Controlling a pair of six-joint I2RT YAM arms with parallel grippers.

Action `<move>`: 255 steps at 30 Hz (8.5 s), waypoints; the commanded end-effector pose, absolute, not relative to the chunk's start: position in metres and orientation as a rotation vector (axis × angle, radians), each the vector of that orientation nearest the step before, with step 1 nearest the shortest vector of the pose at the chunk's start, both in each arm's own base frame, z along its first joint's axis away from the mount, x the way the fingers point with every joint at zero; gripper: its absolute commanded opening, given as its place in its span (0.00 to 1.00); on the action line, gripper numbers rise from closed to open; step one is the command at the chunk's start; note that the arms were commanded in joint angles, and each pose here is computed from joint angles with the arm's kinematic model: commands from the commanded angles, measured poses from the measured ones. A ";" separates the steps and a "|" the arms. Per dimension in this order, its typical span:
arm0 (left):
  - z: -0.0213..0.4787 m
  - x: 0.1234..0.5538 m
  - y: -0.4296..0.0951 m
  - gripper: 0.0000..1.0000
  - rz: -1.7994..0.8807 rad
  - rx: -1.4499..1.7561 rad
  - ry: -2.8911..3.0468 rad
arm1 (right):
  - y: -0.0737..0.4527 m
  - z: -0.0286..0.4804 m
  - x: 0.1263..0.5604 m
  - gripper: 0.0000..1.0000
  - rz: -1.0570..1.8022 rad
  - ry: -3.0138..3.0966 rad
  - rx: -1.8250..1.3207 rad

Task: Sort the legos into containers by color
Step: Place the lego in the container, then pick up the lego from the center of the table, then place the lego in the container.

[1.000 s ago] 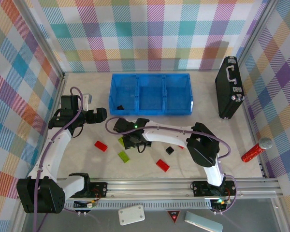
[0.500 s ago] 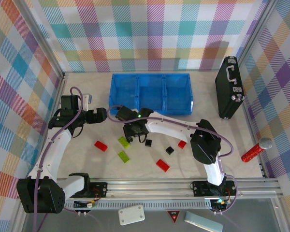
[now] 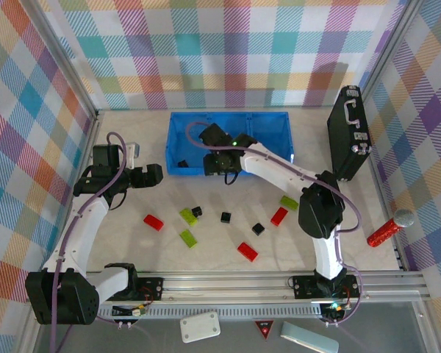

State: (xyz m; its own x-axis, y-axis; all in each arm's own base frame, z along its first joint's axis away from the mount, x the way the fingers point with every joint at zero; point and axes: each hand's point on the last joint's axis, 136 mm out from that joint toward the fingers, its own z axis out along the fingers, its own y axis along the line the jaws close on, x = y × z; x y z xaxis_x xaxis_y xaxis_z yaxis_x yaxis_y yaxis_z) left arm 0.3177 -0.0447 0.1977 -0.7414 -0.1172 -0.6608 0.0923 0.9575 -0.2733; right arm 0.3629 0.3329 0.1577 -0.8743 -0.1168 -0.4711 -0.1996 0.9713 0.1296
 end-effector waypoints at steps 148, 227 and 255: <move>0.198 0.315 -0.044 0.99 -0.393 -0.024 2.379 | 0.132 0.037 0.237 0.47 -0.046 2.931 0.340; 0.169 0.320 -0.035 0.98 -0.330 -0.048 2.481 | 0.188 0.069 0.516 0.27 0.659 2.706 -0.181; 0.172 0.318 -0.037 0.98 -0.340 -0.043 2.470 | 0.192 0.107 0.513 0.44 0.711 2.665 -0.143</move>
